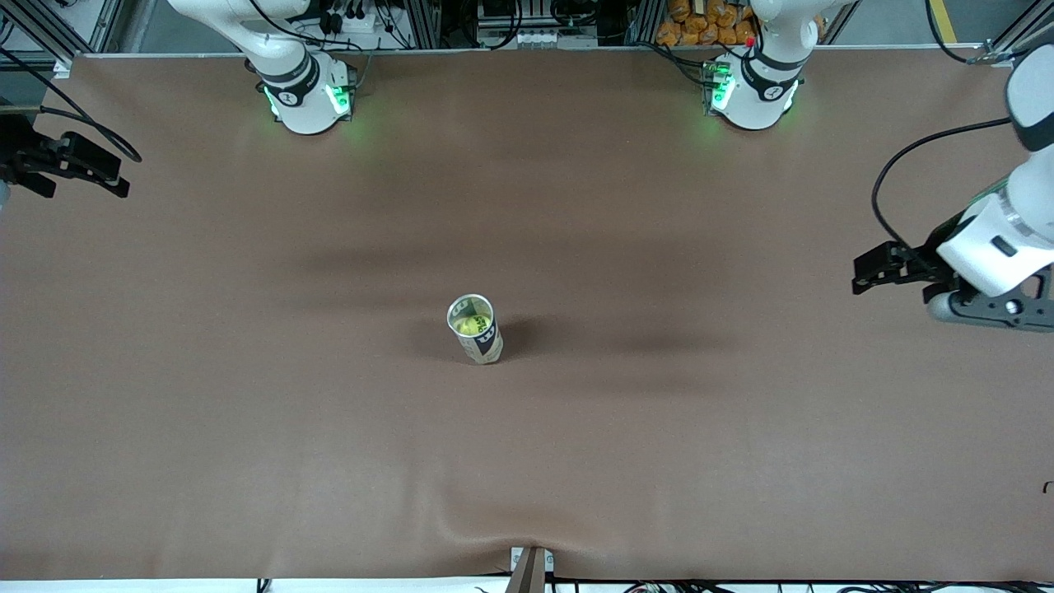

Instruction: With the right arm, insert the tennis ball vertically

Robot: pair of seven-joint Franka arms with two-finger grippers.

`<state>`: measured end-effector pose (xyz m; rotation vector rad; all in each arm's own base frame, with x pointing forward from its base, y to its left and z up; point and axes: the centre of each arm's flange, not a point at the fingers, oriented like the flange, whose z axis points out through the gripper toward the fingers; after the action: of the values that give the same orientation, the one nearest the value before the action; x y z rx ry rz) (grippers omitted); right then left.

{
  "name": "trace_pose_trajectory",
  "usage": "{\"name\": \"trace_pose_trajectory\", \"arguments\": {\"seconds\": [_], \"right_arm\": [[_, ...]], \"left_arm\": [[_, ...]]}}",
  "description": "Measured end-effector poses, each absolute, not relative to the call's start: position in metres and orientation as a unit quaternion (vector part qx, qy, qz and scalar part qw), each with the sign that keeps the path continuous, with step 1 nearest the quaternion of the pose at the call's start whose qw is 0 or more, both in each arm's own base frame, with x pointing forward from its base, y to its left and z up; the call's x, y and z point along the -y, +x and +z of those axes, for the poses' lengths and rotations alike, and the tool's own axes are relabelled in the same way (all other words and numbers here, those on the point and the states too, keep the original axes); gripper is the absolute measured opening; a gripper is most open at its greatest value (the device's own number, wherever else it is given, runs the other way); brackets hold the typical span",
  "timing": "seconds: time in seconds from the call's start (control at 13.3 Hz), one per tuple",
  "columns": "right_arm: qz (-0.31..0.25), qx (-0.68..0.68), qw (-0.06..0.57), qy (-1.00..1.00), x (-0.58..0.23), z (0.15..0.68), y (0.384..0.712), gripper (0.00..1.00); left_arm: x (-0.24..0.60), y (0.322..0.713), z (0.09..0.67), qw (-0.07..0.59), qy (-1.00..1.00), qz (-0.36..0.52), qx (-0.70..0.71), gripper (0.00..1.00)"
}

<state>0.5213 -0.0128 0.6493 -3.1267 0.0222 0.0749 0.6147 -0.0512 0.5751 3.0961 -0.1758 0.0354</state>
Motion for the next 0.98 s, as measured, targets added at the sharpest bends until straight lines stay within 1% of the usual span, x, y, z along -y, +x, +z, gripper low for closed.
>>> {"name": "trace_pose_trajectory", "arguments": {"seconds": [0.23, 0.6, 0.98], "right_arm": [[0.024, -0.005, 0.008, -1.0, 0.011, 0.649, 0.521, 1.0], [0.024, -0.004, 0.008, -1.0, 0.009, 0.649, 0.521, 1.0], [0.025, -0.004, 0.008, -1.0, 0.009, 0.649, 0.521, 1.0]], "left_arm": [[0.046, 0.602, 0.594, 0.015, 0.998, -0.014, 0.053, 1.0], [0.034, 0.575, 0.639, -0.006, 0.999, 0.005, 0.035, 1.0], [0.035, 0.525, 0.64, -0.027, 0.999, -0.005, 0.027, 1.0]]}}
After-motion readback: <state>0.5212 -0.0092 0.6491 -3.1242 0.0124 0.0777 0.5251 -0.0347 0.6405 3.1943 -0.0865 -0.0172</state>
